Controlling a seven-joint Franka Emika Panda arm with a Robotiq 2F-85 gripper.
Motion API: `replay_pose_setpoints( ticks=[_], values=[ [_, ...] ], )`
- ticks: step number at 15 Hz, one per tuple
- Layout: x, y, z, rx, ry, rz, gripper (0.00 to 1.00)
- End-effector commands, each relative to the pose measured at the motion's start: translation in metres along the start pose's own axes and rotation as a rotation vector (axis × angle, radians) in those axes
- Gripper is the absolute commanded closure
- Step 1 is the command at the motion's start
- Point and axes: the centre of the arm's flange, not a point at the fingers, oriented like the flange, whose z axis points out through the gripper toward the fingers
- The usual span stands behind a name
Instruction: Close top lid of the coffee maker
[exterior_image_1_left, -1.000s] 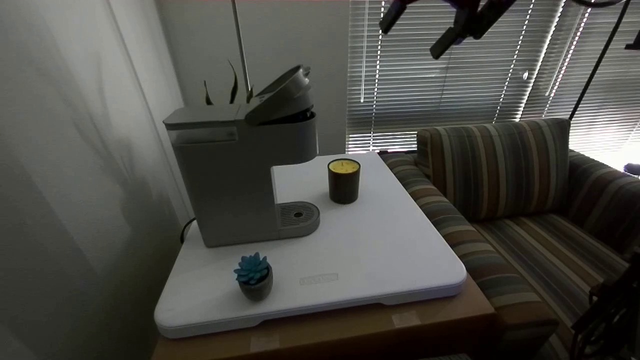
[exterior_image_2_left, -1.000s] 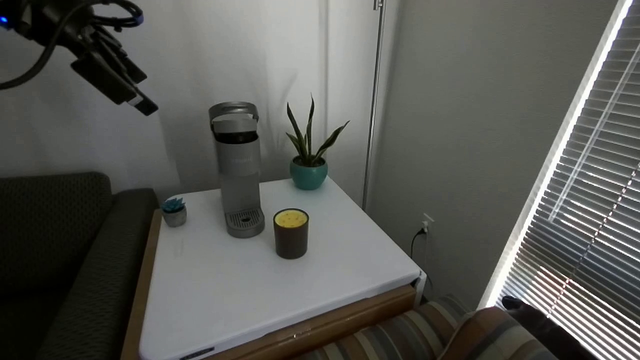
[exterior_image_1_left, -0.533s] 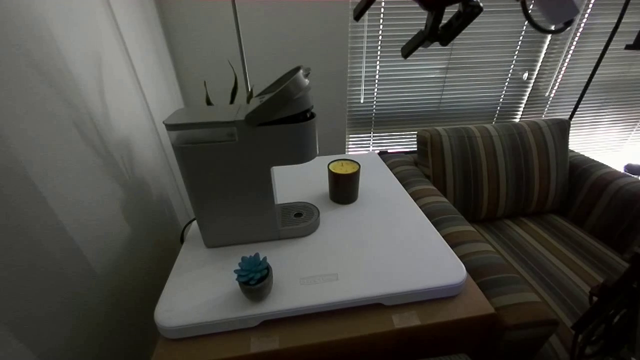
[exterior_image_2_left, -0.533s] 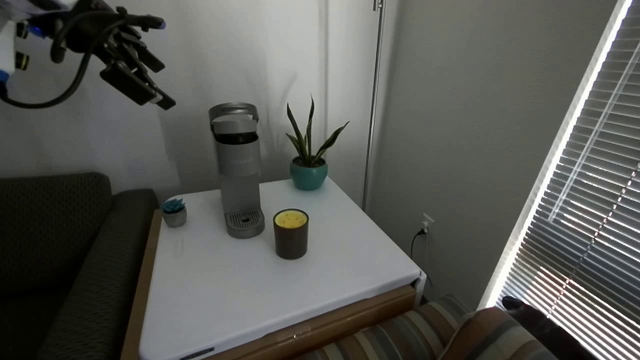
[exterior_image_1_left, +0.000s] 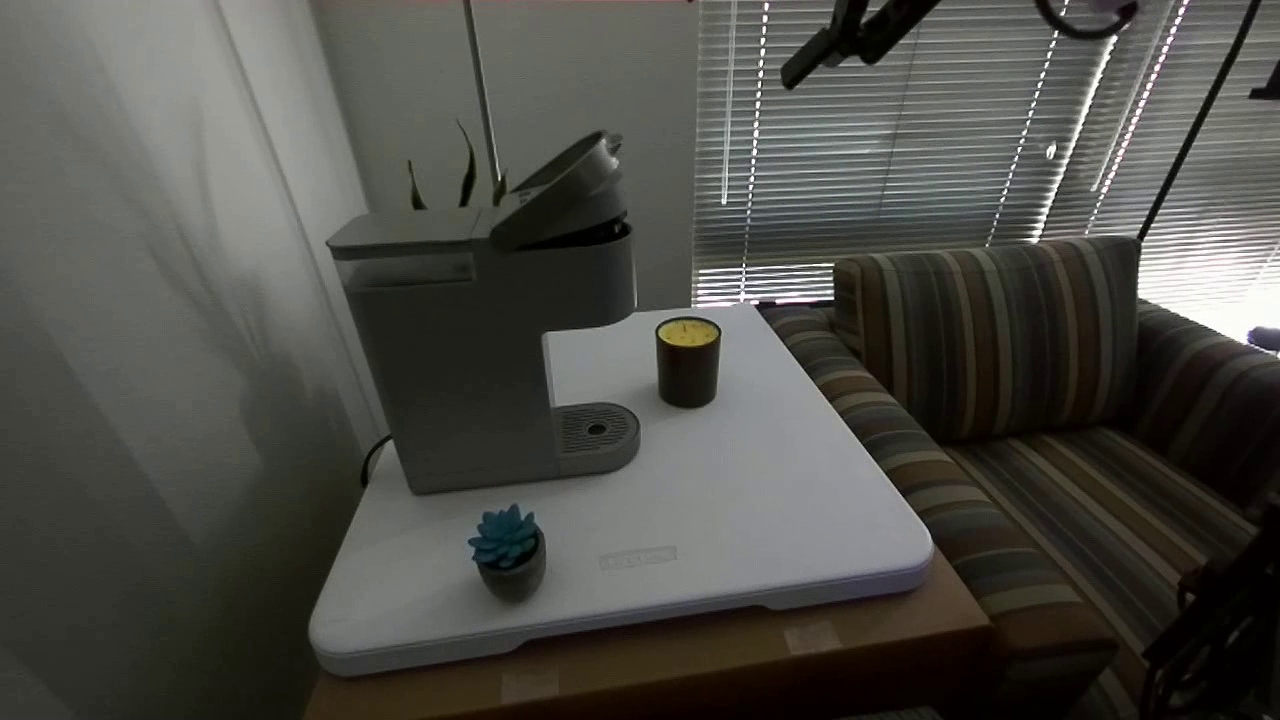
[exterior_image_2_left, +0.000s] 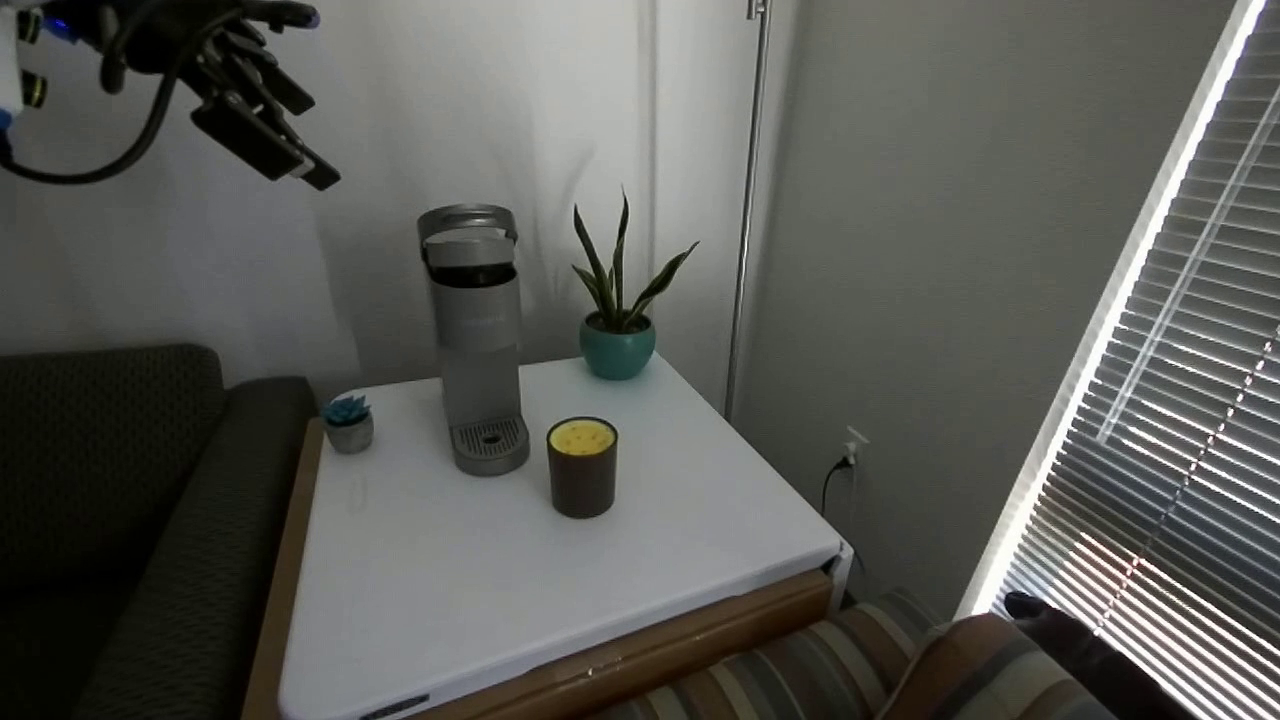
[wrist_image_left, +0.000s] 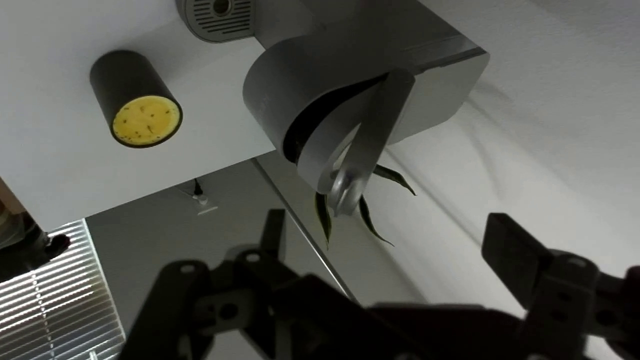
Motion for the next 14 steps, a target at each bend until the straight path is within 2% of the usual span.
replay_pose_setpoints(
  ticks=[1,7,8,10,14],
  values=[
    [0.043,-0.001,-0.003,0.044,-0.071,0.019,0.0],
    [0.071,-0.036,-0.001,0.213,-0.33,0.122,0.0],
    [0.031,-0.071,-0.029,0.169,-0.257,0.111,0.0],
    [0.042,-0.07,-0.035,0.188,-0.262,0.113,0.0],
    [0.02,-0.073,-0.02,0.188,-0.302,0.127,0.0]
  ],
)
